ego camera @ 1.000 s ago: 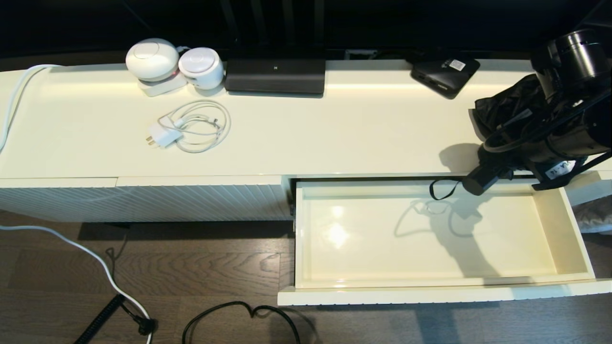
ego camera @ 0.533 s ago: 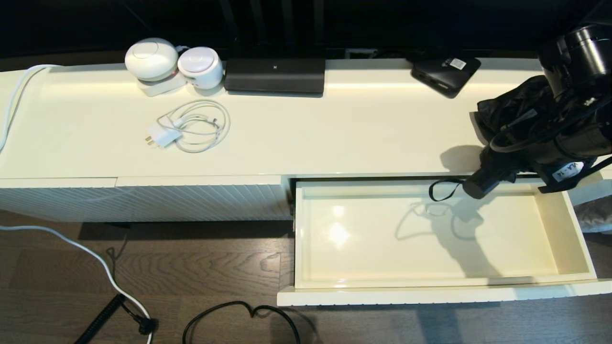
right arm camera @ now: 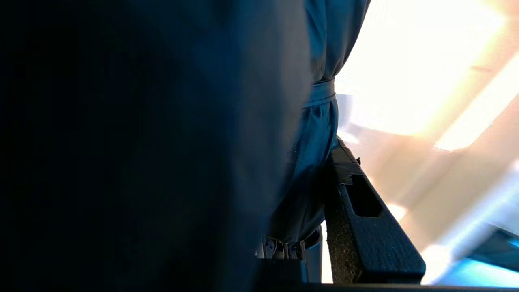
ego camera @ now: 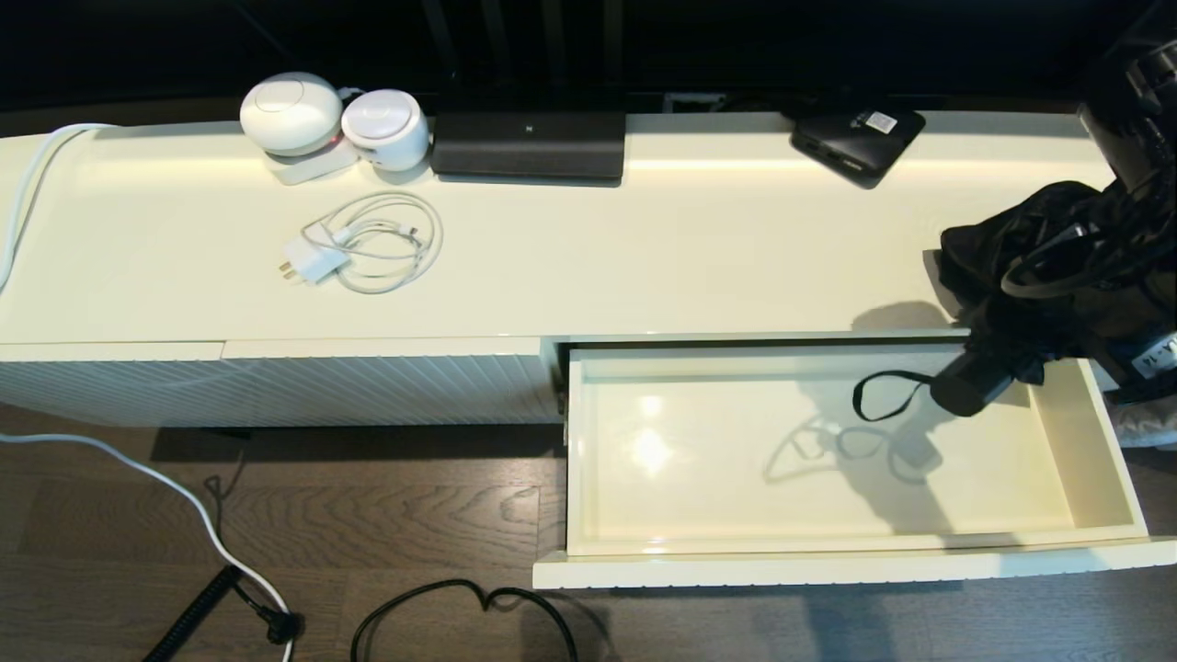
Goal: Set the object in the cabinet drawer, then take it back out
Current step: Put the umbrella in the drawer
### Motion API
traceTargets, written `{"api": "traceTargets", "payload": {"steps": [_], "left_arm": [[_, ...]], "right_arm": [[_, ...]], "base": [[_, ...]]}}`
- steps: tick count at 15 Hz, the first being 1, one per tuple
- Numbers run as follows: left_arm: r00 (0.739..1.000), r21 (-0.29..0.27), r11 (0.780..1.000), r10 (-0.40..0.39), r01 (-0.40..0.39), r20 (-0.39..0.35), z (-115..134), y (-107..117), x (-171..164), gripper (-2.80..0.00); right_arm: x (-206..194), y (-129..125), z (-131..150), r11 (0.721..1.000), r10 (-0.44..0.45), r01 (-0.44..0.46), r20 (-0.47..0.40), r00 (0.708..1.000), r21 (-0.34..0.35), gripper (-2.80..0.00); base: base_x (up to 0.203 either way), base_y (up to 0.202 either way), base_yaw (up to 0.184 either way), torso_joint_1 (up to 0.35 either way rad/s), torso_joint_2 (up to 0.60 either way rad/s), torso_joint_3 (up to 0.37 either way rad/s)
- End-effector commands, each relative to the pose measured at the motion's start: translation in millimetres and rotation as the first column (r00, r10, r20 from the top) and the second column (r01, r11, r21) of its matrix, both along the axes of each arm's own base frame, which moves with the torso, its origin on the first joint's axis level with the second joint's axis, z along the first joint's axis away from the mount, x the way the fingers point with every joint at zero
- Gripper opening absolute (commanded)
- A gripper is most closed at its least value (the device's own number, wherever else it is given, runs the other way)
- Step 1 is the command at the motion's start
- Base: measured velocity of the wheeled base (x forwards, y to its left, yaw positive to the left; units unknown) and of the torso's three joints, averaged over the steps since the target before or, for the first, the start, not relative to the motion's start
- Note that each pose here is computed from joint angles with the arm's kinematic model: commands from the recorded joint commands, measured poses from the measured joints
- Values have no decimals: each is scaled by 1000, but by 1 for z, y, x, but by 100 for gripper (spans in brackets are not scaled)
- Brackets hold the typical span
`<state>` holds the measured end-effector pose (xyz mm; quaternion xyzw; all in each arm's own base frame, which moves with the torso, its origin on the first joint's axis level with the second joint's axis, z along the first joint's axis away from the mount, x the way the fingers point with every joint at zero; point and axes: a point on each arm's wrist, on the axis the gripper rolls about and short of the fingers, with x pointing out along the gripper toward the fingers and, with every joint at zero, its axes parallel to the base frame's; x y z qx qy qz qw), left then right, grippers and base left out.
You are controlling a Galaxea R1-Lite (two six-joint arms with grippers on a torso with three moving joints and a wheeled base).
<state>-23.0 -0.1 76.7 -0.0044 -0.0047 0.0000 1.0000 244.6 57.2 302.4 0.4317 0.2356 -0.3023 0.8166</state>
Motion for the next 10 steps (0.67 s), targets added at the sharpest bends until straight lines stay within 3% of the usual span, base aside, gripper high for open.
{"api": "traceTargets", "payload": {"steps": [1, 4, 7, 10], "left_arm": [[1000, 0, 1000, 0, 0, 2, 0, 0, 0, -280], [1000, 0, 1000, 0, 0, 2, 0, 0, 0, -280], [1000, 0, 1000, 0, 0, 3, 0, 0, 0, -280], [1000, 0, 1000, 0, 0, 2, 0, 0, 0, -280]], "right_arm": [[-11, -3, 2, 1000, -5, 5, -5, 1000, 0, -280], [-16, -3, -7, 1000, -2, 2, -44, 999, -13, -280], [-25, -6, -14, 998, -23, 15, -120, 992, -69, -280], [-37, -10, -23, 994, -36, 11, -236, 971, -106, -280]], "base": [[0, 0, 0, 0, 0, 0], [0, 0, 0, 0, 0, 0], [0, 0, 0, 0, 0, 0], [0, 0, 0, 0, 0, 0]]}}
